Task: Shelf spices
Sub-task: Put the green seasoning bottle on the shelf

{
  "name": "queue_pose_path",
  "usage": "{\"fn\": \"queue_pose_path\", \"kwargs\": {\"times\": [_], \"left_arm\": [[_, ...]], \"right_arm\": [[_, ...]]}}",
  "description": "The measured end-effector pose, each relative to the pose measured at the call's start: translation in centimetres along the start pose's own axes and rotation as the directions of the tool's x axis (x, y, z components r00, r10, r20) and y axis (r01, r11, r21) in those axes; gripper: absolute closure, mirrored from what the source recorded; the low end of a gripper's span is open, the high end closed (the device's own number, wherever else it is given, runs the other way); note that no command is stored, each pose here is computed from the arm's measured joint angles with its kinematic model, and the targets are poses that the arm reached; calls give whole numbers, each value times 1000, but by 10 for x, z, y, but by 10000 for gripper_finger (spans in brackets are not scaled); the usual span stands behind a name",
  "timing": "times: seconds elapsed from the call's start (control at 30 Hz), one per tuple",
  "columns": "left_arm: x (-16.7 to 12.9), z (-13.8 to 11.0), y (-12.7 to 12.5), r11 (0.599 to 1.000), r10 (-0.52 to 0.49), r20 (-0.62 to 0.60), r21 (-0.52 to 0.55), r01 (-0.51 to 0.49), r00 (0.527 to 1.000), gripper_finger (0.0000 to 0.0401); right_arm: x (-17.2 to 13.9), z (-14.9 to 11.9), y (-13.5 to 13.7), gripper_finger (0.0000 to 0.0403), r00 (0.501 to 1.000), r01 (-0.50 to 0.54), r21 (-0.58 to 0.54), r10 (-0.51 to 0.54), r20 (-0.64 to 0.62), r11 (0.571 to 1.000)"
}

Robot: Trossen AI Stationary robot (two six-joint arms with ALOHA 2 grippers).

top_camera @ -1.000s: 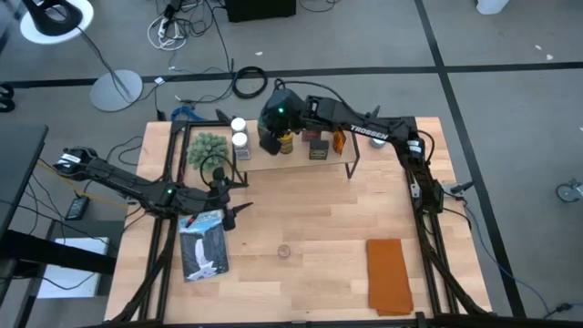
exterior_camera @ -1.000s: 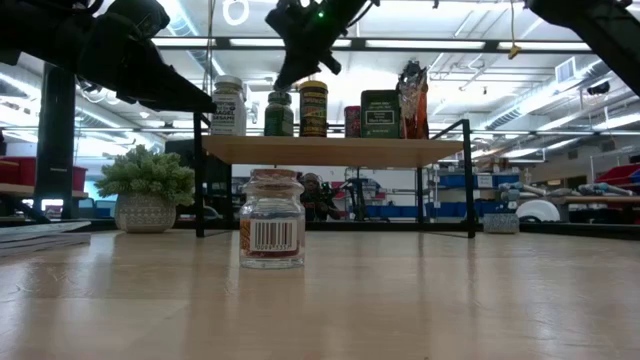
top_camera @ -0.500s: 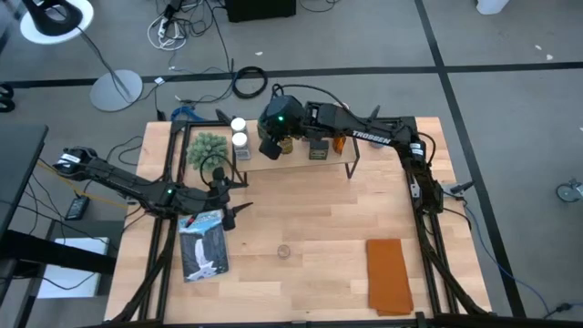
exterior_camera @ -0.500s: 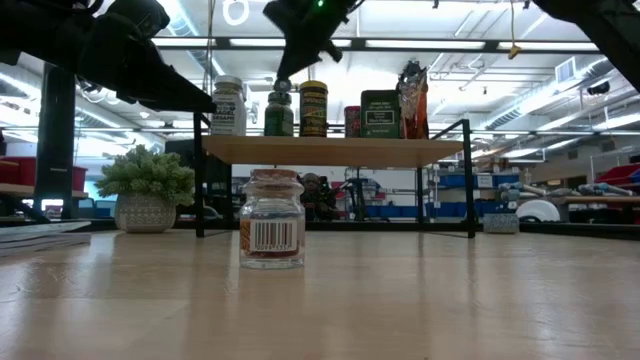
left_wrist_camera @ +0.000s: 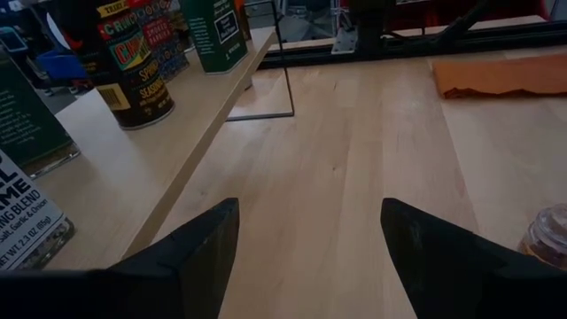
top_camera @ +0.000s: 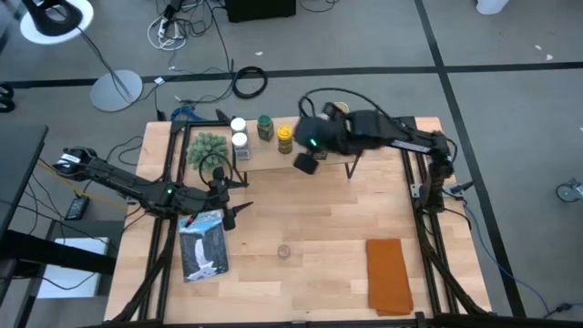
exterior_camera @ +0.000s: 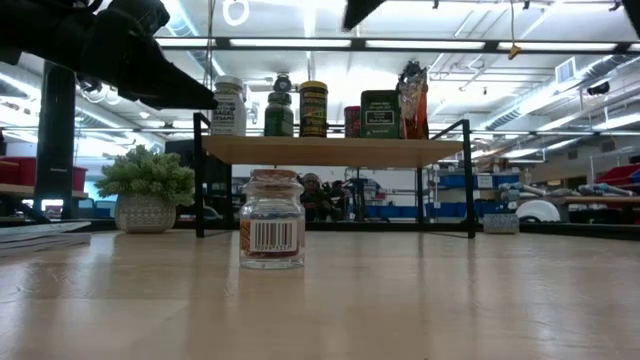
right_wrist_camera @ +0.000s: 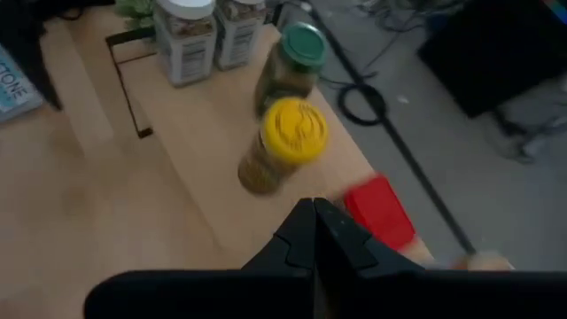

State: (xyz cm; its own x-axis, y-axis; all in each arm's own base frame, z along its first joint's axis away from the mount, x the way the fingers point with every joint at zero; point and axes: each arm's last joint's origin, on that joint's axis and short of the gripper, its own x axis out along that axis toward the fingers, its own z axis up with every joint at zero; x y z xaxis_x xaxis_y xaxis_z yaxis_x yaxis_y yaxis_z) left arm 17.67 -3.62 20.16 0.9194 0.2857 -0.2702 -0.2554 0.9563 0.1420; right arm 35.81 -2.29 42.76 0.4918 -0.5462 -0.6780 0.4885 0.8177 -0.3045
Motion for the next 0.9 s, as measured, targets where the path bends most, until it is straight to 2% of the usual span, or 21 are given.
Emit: {"fn": "queue_pose_path", "kwargs": {"times": [0.2, 0.33, 0.4, 0.5, 0.63, 0.77, 0.9], "left_arm": [[0, 0, 0, 1000, 0, 0, 0, 0, 1000, 121], [0, 0, 0, 1000, 0, 3, -15, 0, 1000, 121], [0, 2, 0, 998, -16, 21, -62, 17, 1000, 121], [0, 7, -1, 986, -43, 67, -155, 53, 997, 121], [-1, 12, -3, 975, -111, 109, -181, 130, 988, 121], [0, 32, -3, 978, -116, 98, -161, 131, 988, 121], [4, 68, 4, 992, -75, -1, -102, 75, 997, 121]], "right_arm": [[-76, -43, 29, 403, 993, 94, 30, -95, 63, 995], [-106, -92, 56, 403, 983, 107, 102, -121, 137, 989], [-113, -122, 72, 403, 978, 87, 149, -113, 178, 985], [-109, -169, 95, 403, 971, 31, 235, -85, 224, 972], [-87, -229, 124, 403, 964, -57, 312, -28, 263, 948], [-57, -276, 147, 403, 957, -164, 379, 53, 286, 911], [-27, -307, 162, 403, 936, -293, 447, 159, 314, 845]]}}
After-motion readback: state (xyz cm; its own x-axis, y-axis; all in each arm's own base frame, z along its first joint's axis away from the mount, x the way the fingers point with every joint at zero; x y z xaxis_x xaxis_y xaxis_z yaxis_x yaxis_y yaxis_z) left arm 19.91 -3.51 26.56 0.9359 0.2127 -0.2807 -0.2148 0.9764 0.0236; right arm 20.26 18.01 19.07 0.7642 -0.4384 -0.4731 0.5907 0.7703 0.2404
